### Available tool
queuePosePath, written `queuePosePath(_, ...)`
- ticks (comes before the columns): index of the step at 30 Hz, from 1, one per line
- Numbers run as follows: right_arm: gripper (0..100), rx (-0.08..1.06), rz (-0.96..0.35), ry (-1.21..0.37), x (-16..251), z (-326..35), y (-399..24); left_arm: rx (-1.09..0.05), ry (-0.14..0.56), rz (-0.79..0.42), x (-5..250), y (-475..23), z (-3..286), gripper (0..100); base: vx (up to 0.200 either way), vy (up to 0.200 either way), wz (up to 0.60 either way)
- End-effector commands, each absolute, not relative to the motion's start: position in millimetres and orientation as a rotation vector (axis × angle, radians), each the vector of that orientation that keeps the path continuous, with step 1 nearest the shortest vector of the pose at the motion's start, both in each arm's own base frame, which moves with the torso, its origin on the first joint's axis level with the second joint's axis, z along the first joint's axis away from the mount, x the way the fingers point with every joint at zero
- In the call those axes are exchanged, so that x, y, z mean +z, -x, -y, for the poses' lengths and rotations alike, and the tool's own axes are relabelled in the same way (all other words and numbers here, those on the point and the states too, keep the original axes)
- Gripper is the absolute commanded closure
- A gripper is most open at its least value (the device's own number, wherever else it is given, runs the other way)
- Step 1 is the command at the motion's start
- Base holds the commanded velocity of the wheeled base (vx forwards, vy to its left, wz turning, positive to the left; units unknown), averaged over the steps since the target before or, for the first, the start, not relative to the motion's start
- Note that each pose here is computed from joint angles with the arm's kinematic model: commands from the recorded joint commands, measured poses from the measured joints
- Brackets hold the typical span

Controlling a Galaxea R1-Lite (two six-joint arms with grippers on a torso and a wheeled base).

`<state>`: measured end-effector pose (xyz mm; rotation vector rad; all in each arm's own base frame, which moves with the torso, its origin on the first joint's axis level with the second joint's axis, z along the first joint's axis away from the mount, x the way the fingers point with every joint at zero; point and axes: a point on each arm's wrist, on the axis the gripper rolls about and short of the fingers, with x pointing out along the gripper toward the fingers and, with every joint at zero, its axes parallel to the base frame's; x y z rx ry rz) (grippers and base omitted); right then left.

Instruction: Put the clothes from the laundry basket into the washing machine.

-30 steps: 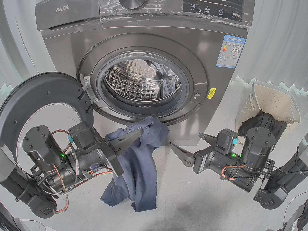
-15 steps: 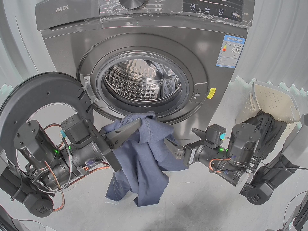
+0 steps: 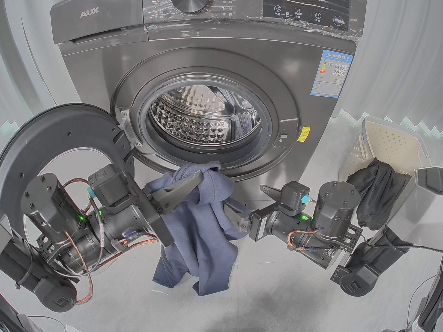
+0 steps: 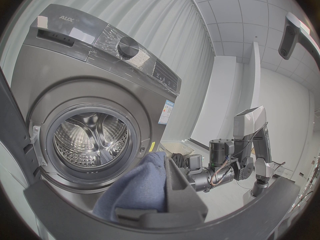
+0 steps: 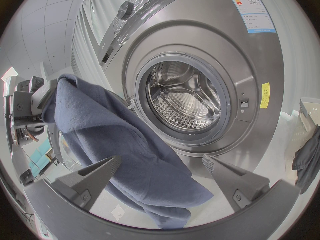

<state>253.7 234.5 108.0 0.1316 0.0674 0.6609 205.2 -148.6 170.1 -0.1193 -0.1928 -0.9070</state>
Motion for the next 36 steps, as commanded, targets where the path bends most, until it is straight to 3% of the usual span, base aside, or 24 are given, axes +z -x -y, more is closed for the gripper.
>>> queuePosePath(1, 0, 0.688, -0.078, -0.130, 108.4, -230.9, -248.3, -0.902, 0.120, 0.191, 169.7, -206.6, 148.4, 100, 0.000, 0.000, 0.00)
queuePosePath(10, 0, 0.786, -0.070, -0.132, 109.6, -224.9, -237.4, -0.878, 0.118, 0.192, 169.8, -210.8, 143.6, 100, 0.000, 0.000, 0.00)
queuePosePath(26, 0, 0.768, -0.015, -0.116, 109.5, -224.4, -267.4, -0.883, 0.115, 0.192, 169.4, -208.7, 144.2, 100, 0.000, 0.000, 0.00)
queuePosePath(36, 0, 0.855, -0.051, -0.090, 92.9, -218.9, -281.9, -0.883, 0.115, 0.192, 169.4, -209.1, 144.4, 100, 0.000, 0.000, 0.00)
